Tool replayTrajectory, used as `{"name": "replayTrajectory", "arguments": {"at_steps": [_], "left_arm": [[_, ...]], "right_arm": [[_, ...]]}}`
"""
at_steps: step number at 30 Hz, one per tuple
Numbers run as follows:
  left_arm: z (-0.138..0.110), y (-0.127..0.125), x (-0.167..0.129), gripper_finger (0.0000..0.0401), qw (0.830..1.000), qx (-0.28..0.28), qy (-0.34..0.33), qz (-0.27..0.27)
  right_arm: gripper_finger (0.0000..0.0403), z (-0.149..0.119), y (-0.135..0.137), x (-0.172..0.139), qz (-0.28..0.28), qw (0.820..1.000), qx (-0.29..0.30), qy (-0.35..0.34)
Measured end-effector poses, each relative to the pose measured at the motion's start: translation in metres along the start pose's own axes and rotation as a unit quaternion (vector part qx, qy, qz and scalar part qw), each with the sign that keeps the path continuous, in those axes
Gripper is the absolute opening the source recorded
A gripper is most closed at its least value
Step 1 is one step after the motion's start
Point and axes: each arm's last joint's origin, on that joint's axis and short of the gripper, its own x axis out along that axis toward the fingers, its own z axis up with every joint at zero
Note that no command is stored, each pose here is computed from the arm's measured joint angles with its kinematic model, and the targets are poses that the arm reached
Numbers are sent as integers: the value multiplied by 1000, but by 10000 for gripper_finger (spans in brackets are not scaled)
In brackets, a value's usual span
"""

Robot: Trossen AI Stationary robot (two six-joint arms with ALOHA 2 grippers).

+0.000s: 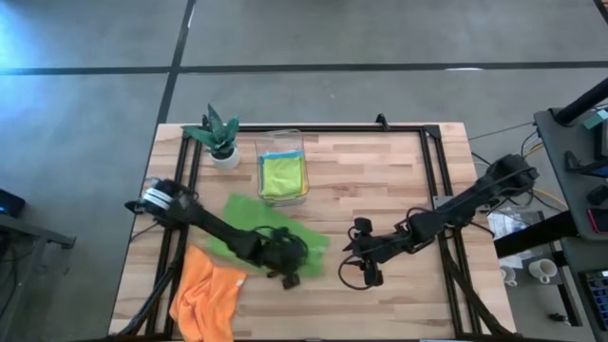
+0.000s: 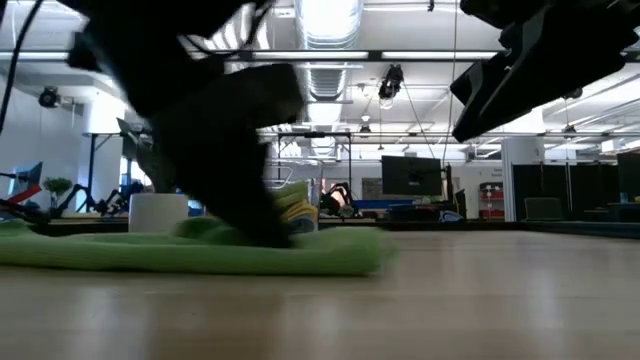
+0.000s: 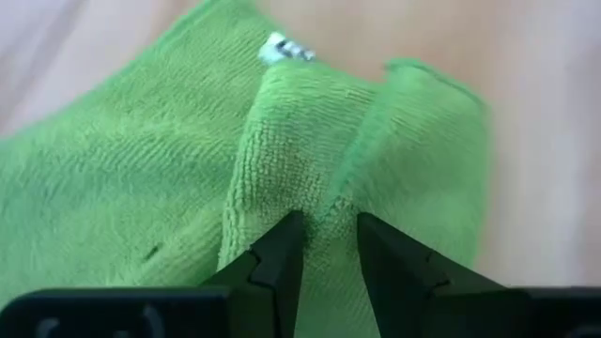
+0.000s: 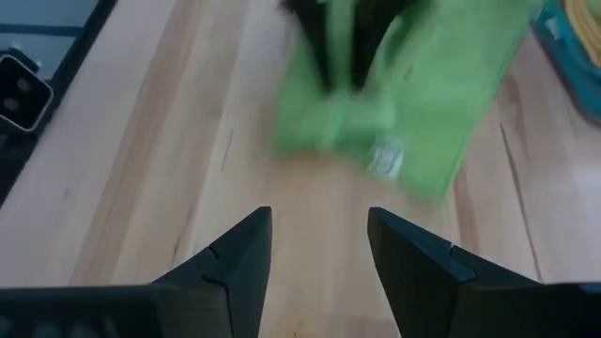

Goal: Fold microfiber towels
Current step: Fold the green microfiber cloth

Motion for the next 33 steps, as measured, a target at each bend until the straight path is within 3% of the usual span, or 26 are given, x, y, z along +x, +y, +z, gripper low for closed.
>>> {"name": "replayTrajectory", "arguments": {"at_steps": [4,6,8,10,14,18,23,29,33], "left_arm": [[45,-22,2,91,987,96,-111,-66],[74,-28,-12,91,977,128,-160,-65],[94,-30,-27,91,972,143,-176,-52],[99,-28,-39,91,975,155,-155,-33],[87,-27,-57,91,984,149,-95,-23],[61,-18,-58,91,995,98,-5,12],[34,-10,-68,91,995,16,74,65],[22,-21,-92,91,995,36,35,88],[13,-19,-99,91,993,42,7,114]], "right_arm": [[176,-3,0,6,-7,1000,0,6],[176,-6,1,13,-9,1000,-5,12],[176,-12,2,20,-12,999,-10,29],[176,-16,3,28,-16,999,-15,44],[176,-20,8,42,-18,998,-25,63],[176,-11,7,62,-34,998,-30,37],[175,7,6,93,-54,998,-17,24],[175,8,6,106,-92,986,-2,137],[175,-6,2,88,-134,959,45,246]]}}
